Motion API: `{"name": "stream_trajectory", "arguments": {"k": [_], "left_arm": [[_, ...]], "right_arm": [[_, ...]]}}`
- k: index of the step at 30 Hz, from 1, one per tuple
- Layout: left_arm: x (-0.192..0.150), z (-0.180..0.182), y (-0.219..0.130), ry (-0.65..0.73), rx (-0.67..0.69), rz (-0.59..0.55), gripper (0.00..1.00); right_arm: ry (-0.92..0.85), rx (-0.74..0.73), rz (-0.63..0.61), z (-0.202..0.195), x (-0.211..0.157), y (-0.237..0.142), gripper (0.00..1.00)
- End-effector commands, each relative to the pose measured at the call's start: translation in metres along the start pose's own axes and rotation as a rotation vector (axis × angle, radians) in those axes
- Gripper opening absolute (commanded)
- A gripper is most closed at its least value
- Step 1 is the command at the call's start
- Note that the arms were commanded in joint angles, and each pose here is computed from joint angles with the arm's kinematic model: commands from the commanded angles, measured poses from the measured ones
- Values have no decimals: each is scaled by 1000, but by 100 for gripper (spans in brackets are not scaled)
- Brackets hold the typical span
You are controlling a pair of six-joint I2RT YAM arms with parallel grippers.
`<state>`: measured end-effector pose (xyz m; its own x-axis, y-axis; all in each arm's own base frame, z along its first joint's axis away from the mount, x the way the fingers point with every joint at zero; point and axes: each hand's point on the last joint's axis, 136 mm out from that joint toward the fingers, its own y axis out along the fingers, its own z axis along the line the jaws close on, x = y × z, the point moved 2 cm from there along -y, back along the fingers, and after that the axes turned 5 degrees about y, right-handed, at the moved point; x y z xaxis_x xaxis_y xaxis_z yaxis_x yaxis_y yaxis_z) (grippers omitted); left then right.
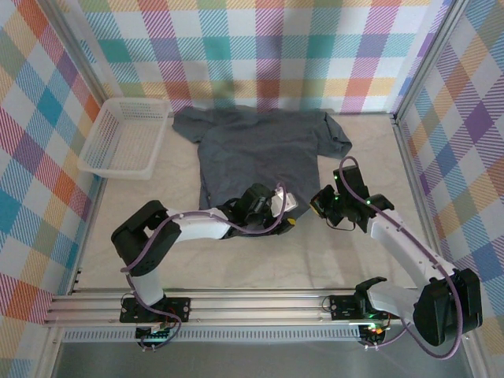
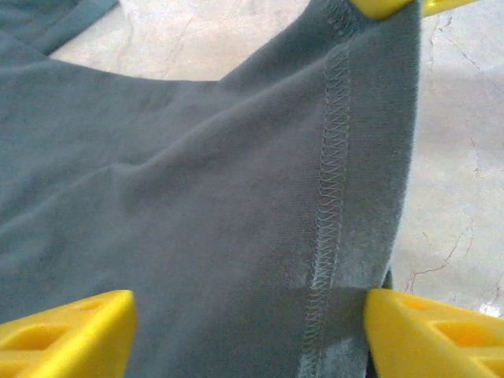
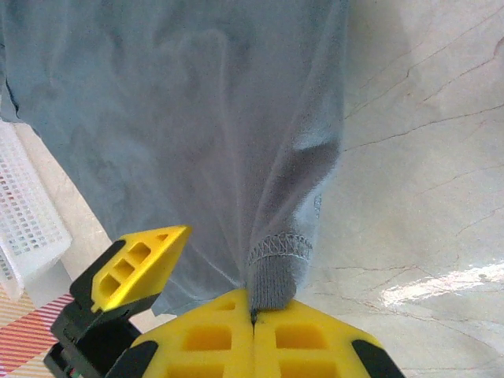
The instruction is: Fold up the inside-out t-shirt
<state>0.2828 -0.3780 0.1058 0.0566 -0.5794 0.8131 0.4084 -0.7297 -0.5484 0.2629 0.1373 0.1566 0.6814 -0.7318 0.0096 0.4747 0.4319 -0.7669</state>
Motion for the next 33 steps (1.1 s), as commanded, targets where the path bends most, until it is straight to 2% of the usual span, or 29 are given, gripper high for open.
{"name": "stream_trajectory", "arguments": {"k": [1, 4, 7, 10, 15, 18, 20, 24, 26, 27, 28, 29, 30, 31, 33], "left_arm": [[0, 6, 6, -27, 4, 16, 85], [-12, 29, 8, -44, 161, 83, 80], [-30, 59, 5, -26, 355, 194, 71], [-44, 84, -8, -27, 472, 253, 66], [-71, 128, -47, -127, 613, 318, 66], [-80, 154, -81, -235, 696, 305, 68], [-83, 160, -90, -285, 679, 284, 65], [-61, 140, -90, -303, 468, 173, 3], [-39, 126, -95, -303, 364, 66, 0], [-25, 119, -100, -312, 320, 8, 0], [-15, 117, -106, -334, 300, -33, 0], [-7, 115, -111, -354, 288, -57, 0], [-2, 115, -116, -381, 281, -62, 0], [2, 114, -119, -398, 272, -57, 0], [5, 112, -126, -442, 252, -16, 0]], "right_arm": [[-28, 10, -8, 11, 4, -5, 0], [-37, 9, -17, 11, 5, -7, 0], [-42, 11, -20, 13, 5, -10, 0], [-47, 4, -30, 12, 5, -15, 0], [-45, -9, -66, 5, 8, -22, 0], [-39, -22, -75, -2, 9, -24, 0], [-33, -30, -73, -5, 9, -22, 0], [-77, -69, -78, -11, 13, -14, 0], [-131, -109, -97, -15, 19, -10, 0], [-168, -124, -103, -16, 21, -8, 4], [-213, -113, -101, -13, 22, -5, 10], [-254, -87, -89, -8, 21, -3, 19], [-293, -37, -66, 0, 16, -2, 32], [-333, 20, -51, 10, 12, -3, 40], [-498, 192, 1, 40, -10, -9, 49]]}}
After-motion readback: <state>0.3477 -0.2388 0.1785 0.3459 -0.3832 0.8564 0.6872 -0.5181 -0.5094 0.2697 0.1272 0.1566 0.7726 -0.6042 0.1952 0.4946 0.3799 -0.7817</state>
